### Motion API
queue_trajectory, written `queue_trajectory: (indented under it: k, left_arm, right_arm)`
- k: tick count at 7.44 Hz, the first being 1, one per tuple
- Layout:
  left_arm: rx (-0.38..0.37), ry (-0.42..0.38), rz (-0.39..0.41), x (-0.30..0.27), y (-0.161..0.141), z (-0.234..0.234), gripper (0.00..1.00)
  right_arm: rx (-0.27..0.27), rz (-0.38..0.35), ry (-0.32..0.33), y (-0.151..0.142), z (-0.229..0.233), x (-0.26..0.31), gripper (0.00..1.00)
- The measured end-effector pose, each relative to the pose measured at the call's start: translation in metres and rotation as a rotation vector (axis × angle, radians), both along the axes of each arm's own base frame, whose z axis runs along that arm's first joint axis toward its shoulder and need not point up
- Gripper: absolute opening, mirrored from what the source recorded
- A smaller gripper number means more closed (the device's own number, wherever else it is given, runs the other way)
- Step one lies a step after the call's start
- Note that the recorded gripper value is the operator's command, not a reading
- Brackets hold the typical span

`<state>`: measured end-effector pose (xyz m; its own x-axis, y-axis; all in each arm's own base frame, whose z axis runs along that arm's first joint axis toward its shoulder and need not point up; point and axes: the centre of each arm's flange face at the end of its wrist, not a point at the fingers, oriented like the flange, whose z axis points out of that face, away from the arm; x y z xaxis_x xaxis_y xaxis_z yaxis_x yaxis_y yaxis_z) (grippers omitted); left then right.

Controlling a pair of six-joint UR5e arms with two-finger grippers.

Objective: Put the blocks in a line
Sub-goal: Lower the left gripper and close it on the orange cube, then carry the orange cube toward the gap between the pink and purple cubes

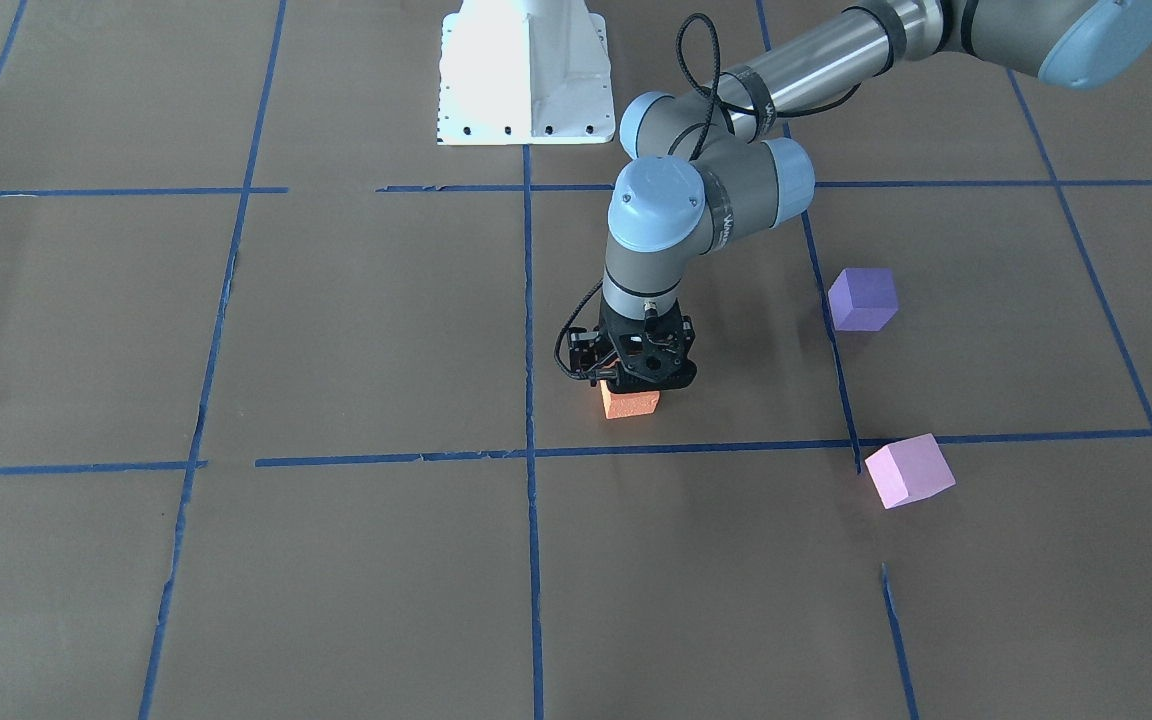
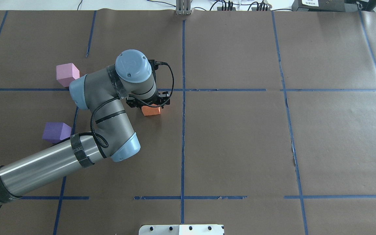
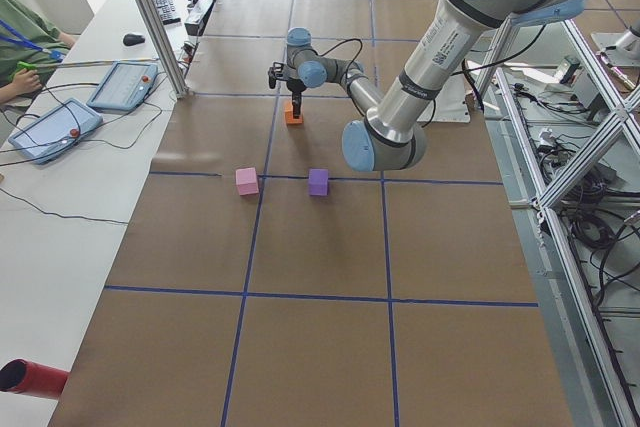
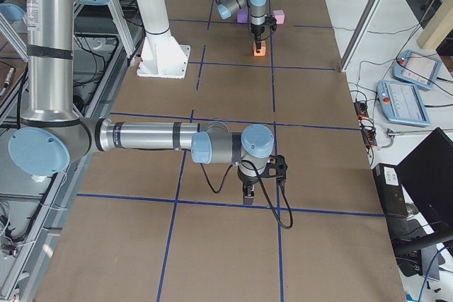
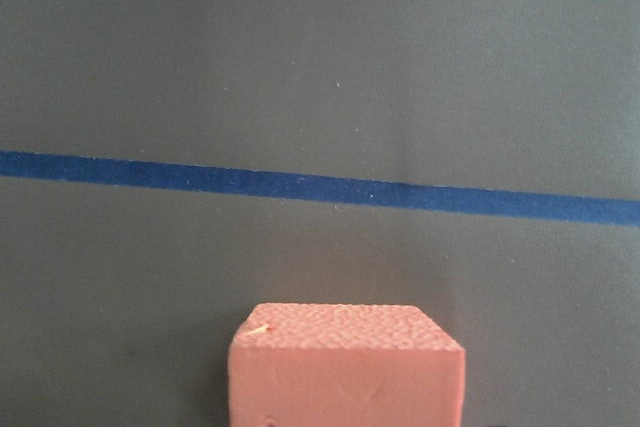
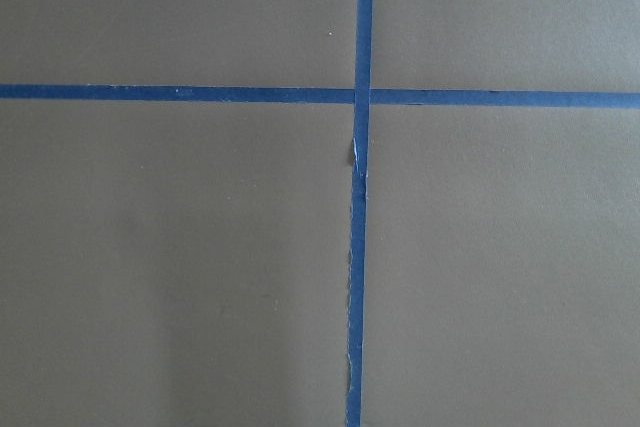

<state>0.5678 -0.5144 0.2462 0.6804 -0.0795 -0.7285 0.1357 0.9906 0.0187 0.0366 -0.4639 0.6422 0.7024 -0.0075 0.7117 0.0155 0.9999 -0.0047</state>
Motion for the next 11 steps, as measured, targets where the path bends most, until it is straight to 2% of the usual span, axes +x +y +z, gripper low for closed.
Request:
queue_trajectory:
  k: [4,6,8,11]
  left_arm:
    - [0.016,0.017,-0.047,-0.055,-0.012,-0.036,0.0]
    - [0.0,0.026,-0.06,-0.114,0.007,-0.034,0.0]
    - [0.045,0.03,-0.03,-0.18,0.027,0.001,0.0]
    - [0.126,0.03,0.007,-0.227,0.031,0.091,0.0]
  right_arm:
    - [0.0,0.0,0.0,0.0,0.0,0.0,1.0]
    - [0.0,0.0,0.0,0.0,0.0,0.0,1.0]
    - [0.0,0.0,0.0,0.0,0.0,0.0,1.0]
    - [0.0,0.0,0.0,0.0,0.0,0.0,1.0]
